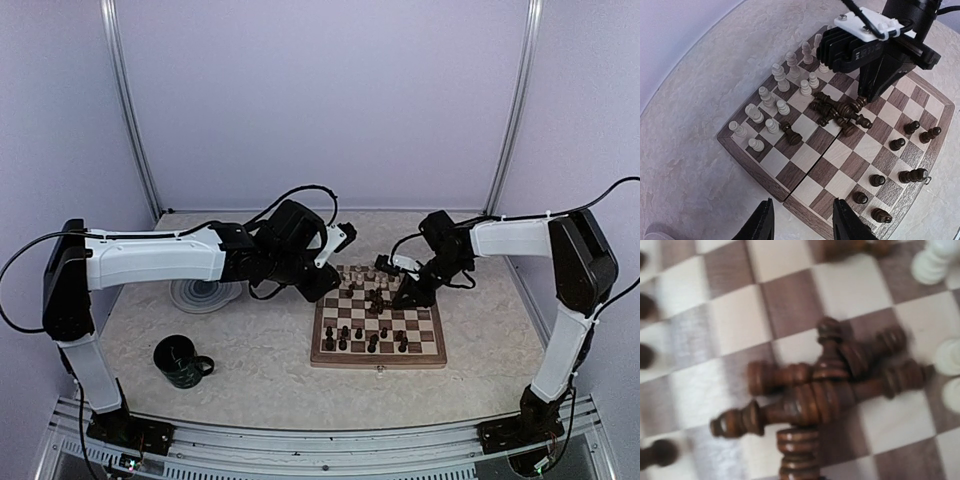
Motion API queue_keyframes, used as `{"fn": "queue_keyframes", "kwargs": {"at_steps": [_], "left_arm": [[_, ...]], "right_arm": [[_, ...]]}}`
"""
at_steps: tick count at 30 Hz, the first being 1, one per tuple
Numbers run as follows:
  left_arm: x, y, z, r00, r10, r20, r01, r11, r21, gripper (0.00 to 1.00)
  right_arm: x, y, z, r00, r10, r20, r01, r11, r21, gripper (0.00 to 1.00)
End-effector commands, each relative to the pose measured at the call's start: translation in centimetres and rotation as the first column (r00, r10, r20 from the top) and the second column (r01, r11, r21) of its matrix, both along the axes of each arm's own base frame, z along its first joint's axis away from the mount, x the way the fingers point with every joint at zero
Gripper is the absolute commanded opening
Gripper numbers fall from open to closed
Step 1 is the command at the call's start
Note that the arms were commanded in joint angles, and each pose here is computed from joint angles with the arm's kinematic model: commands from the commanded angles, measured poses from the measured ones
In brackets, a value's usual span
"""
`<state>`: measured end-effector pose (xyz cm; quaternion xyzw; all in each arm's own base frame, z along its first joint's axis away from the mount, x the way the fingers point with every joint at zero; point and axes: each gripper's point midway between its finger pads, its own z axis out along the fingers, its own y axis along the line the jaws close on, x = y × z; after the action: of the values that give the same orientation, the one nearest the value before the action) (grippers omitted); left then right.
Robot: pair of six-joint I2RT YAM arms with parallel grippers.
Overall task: Set up the chess pieces on the board
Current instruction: Pick up the knight from the chessboard.
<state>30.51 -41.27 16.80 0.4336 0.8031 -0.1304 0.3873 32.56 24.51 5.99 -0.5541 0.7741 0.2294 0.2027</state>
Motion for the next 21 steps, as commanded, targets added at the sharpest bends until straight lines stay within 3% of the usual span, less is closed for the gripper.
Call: {"fn": "queue_keyframes", "kwargs": {"at_steps": [1, 10, 17, 21], "left_arm": [[-0.2, -1.3, 0.2, 0.999, -0.029, -0.020, 0.028, 0.999, -0.030, 0.41], [-1.1, -2.9, -0.6, 0.996, -0.057, -0.075, 0.051, 0.995, -0.084, 0.41], [-2.5, -5.7, 0.2, 0.979, -0.123, -0.160, 0.080, 0.964, -0.255, 0.40], [-2.1, -6.4, 1.4, 0.953, -0.153, -0.261, 0.029, 0.906, -0.423, 0.40]], "right_arm": [[-2.3, 0.7, 2.9, 0.998, 0.064, 0.000, -0.063, 0.995, 0.077, 0.09], [-2.4, 1.2, 4.3, 0.996, 0.078, 0.029, -0.081, 0.990, 0.117, 0.08], [-2.4, 1.3, 5.7, 0.995, 0.087, 0.057, -0.094, 0.987, 0.133, 0.08], [-3.3, 1.5, 7.7, 0.990, 0.109, 0.092, -0.124, 0.978, 0.167, 0.08]]}}
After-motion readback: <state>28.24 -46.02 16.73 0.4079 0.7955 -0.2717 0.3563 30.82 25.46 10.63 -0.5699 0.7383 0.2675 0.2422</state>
